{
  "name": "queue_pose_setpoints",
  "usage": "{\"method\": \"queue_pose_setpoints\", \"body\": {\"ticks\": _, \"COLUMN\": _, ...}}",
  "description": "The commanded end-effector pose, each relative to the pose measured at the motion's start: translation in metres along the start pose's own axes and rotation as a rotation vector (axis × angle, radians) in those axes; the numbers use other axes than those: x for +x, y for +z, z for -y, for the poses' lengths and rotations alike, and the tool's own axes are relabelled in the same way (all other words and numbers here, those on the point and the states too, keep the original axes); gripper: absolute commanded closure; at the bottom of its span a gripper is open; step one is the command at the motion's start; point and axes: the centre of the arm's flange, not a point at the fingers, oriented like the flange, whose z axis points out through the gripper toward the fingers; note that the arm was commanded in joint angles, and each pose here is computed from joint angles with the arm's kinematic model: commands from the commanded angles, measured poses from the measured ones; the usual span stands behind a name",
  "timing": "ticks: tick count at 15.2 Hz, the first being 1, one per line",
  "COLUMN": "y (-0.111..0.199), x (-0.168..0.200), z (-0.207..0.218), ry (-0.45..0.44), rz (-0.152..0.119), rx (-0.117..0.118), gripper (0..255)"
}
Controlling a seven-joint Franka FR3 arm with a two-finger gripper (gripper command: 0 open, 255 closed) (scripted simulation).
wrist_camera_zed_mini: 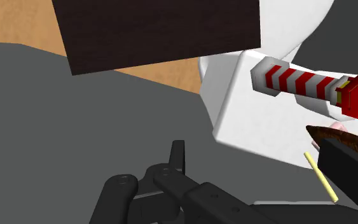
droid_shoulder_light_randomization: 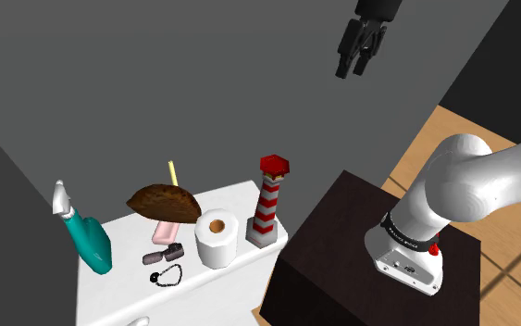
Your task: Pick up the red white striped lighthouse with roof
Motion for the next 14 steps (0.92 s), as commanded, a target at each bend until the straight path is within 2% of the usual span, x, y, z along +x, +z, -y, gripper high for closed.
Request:
{"method": "queue_pose_setpoints", "body": {"ticks": 1, "y": 0.0, "x": 0.0, "z": 0.0, "ry": 0.0, "rz": 0.0, "rx": 0.0, "gripper": 0}}
{"method": "queue_pose_setpoints", "body": {"ticks": 14, "y": 0.115, "x": -0.049, "z": 0.111, "ry": -0.056, "rz": -0.274, "rx": 0.136, "gripper": 0}}
